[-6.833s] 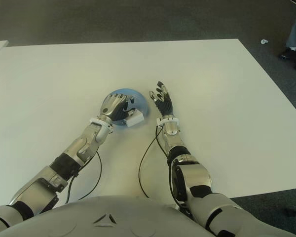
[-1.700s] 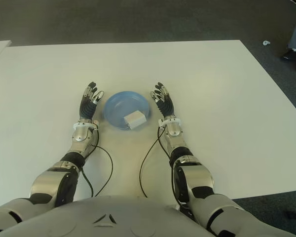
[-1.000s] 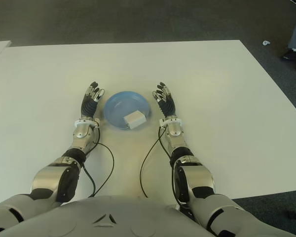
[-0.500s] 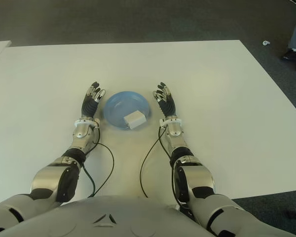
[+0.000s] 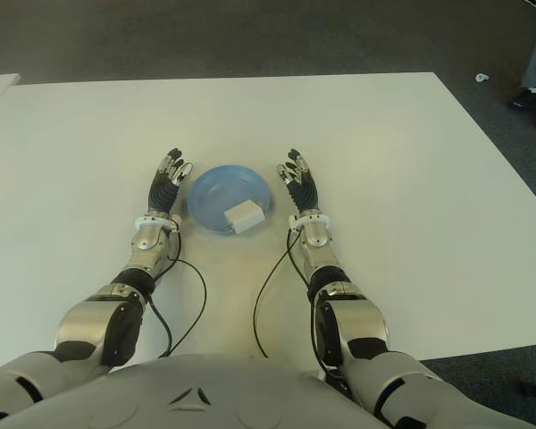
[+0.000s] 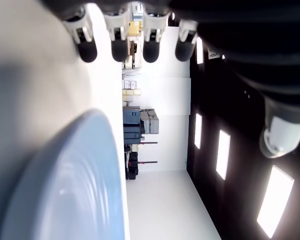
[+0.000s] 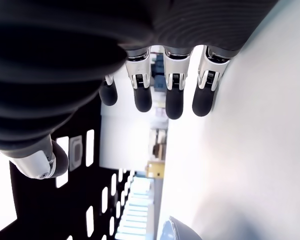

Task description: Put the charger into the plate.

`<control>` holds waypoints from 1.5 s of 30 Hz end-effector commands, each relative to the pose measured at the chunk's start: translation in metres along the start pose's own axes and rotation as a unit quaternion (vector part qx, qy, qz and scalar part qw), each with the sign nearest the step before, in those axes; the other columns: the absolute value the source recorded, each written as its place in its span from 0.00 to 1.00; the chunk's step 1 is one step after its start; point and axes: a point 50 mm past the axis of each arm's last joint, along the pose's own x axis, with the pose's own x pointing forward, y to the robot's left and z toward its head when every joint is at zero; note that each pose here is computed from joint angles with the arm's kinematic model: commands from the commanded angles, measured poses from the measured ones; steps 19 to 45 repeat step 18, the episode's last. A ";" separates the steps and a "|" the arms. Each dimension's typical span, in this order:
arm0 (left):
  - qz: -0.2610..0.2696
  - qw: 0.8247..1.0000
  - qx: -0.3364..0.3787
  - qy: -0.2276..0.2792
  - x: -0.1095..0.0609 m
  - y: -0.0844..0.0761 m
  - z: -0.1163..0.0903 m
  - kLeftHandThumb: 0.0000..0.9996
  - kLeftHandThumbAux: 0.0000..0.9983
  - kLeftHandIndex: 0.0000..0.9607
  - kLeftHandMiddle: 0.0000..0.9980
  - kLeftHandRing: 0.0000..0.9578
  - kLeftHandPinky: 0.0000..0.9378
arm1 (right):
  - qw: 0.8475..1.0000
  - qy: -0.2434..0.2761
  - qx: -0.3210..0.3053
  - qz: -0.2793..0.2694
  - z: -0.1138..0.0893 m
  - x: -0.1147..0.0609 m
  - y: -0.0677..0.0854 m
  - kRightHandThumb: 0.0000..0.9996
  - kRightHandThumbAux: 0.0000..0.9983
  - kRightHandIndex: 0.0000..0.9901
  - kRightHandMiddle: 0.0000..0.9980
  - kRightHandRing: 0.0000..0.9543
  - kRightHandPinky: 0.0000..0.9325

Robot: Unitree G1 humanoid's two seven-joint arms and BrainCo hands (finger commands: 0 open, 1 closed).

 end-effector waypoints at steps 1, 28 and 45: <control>-0.010 0.995 0.000 0.101 -0.027 0.001 -0.038 0.00 0.49 0.00 0.00 0.00 0.00 | 0.988 0.153 0.013 -0.018 -0.063 -0.052 -0.004 0.00 0.45 0.05 0.10 0.11 0.12; -0.017 0.994 0.000 0.104 -0.037 -0.001 -0.044 0.07 0.56 0.00 0.00 0.00 0.00 | 0.988 0.155 0.013 -0.020 -0.070 -0.065 -0.010 0.00 0.48 0.05 0.11 0.11 0.14; -0.017 0.994 0.000 0.104 -0.037 -0.001 -0.044 0.07 0.56 0.00 0.00 0.00 0.00 | 0.988 0.155 0.013 -0.020 -0.070 -0.065 -0.010 0.00 0.48 0.05 0.11 0.11 0.14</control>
